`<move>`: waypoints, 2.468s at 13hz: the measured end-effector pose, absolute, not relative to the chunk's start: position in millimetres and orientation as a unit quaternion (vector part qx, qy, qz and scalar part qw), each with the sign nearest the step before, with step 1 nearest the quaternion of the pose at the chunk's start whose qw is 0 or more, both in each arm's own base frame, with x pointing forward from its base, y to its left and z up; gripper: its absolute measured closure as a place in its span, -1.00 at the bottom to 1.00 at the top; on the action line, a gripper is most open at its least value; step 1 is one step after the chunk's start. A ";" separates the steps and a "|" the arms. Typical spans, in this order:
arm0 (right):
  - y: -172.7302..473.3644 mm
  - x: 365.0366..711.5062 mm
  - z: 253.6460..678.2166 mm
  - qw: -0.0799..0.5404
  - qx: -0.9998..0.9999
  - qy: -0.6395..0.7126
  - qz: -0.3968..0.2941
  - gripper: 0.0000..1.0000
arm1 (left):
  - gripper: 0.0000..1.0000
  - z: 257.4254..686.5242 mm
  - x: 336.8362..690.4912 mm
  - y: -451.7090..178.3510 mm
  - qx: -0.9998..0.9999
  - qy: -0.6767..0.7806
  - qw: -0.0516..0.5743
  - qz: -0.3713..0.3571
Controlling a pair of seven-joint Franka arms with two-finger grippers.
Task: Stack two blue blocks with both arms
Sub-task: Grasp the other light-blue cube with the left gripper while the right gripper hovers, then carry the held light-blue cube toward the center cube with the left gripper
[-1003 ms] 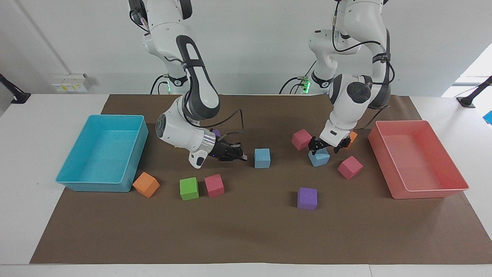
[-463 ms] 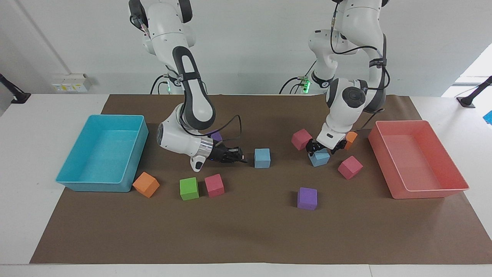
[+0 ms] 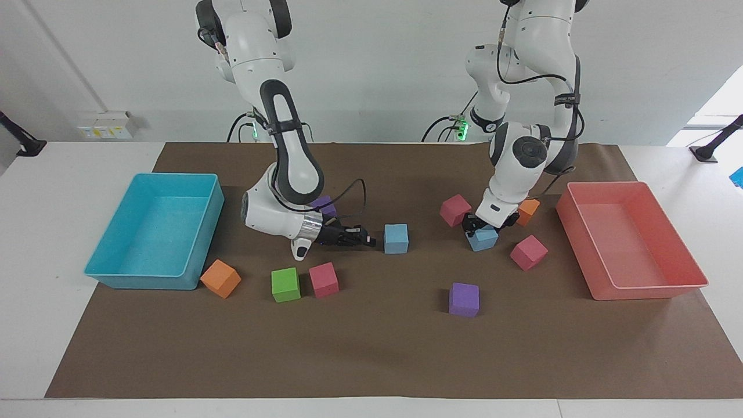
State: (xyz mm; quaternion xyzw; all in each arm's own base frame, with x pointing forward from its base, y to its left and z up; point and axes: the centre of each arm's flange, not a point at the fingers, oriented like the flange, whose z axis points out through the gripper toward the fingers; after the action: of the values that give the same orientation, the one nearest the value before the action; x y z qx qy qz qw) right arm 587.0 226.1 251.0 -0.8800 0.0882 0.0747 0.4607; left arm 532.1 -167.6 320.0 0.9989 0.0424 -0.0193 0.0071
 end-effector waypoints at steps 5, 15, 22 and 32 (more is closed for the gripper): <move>232.0 580.7 238.7 0.479 -0.869 0.098 0.074 0.98 | -0.13 325.2 533.0 -174.6 0.999 0.043 0.009 -0.013; 232.6 580.5 238.4 0.479 -0.869 0.097 0.074 0.98 | -0.11 411.1 546.3 -258.2 0.999 -0.026 0.015 0.029; 231.2 581.1 238.4 0.479 -0.869 0.098 0.073 0.98 | -0.11 412.0 525.9 -362.5 0.997 -0.061 0.026 0.029; 230.6 581.3 238.4 0.478 -0.869 0.099 0.073 0.98 | -0.11 400.2 510.8 -397.7 0.997 -0.071 0.036 0.015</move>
State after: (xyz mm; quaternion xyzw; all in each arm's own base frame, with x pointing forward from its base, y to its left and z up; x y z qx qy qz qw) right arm 581.3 230.6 238.4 -0.8695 0.0989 0.0726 0.4784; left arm 510.8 -397.7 400.2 0.9967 -0.0709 0.0152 0.0362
